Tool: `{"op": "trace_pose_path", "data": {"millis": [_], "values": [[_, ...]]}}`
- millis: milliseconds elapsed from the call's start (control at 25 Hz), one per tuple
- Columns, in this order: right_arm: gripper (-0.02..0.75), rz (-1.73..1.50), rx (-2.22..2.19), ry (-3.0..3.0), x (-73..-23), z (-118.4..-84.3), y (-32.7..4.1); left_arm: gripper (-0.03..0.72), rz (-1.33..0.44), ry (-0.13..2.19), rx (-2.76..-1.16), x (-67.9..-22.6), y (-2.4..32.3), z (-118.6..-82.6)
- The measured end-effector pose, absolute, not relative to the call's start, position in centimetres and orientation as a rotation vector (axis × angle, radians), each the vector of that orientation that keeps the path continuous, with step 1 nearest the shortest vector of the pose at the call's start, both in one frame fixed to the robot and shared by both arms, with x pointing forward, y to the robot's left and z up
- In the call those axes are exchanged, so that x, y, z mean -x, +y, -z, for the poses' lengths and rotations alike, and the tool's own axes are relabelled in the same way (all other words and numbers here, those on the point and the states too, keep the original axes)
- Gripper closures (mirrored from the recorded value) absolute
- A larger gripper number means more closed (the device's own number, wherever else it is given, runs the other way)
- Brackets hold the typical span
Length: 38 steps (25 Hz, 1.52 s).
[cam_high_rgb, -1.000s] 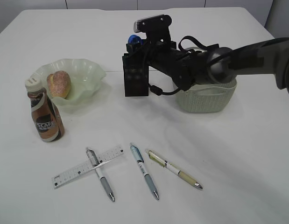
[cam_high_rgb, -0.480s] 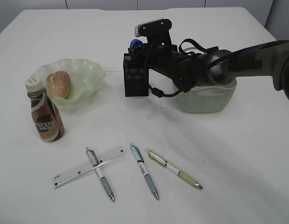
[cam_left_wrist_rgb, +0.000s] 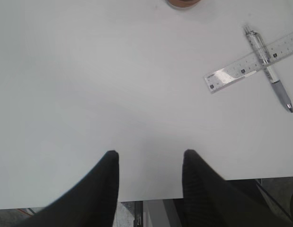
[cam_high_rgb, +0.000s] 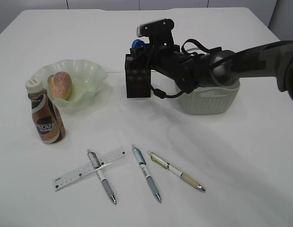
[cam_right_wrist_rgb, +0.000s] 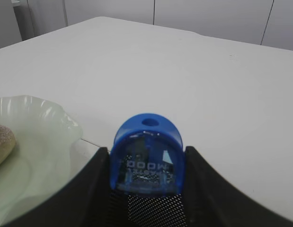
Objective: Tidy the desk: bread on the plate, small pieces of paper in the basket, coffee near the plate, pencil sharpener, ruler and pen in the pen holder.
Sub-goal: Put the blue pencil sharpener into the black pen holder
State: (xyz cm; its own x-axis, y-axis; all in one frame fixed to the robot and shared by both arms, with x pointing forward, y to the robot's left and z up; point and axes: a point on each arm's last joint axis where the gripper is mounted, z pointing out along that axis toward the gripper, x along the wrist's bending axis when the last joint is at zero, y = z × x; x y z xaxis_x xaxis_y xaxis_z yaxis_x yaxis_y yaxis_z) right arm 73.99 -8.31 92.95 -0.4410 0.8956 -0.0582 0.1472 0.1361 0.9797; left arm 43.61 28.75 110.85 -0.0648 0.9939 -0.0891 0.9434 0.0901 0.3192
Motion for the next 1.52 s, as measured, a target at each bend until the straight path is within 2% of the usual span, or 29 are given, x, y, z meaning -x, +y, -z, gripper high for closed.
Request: {"op": "trace_pose_path", "data": {"millis": [920,1200,1520], "values": [[0.383,-1.358,-1.02,1.724,-74.0,-92.71,-8.32,0.38,-0.255,2.089,-1.929,-43.61,28.75,-110.85],[0.282,-1.371,-1.079,1.727,-73.97,-92.52,-8.36,0.38,-0.255,2.089,-1.929,-43.61,28.75,-110.85],[0.268,-1.362,-1.091,1.736,-73.95,-92.4,-8.38,0.38,-0.255,2.089,-1.929,-43.61,28.75,-110.85]]}}
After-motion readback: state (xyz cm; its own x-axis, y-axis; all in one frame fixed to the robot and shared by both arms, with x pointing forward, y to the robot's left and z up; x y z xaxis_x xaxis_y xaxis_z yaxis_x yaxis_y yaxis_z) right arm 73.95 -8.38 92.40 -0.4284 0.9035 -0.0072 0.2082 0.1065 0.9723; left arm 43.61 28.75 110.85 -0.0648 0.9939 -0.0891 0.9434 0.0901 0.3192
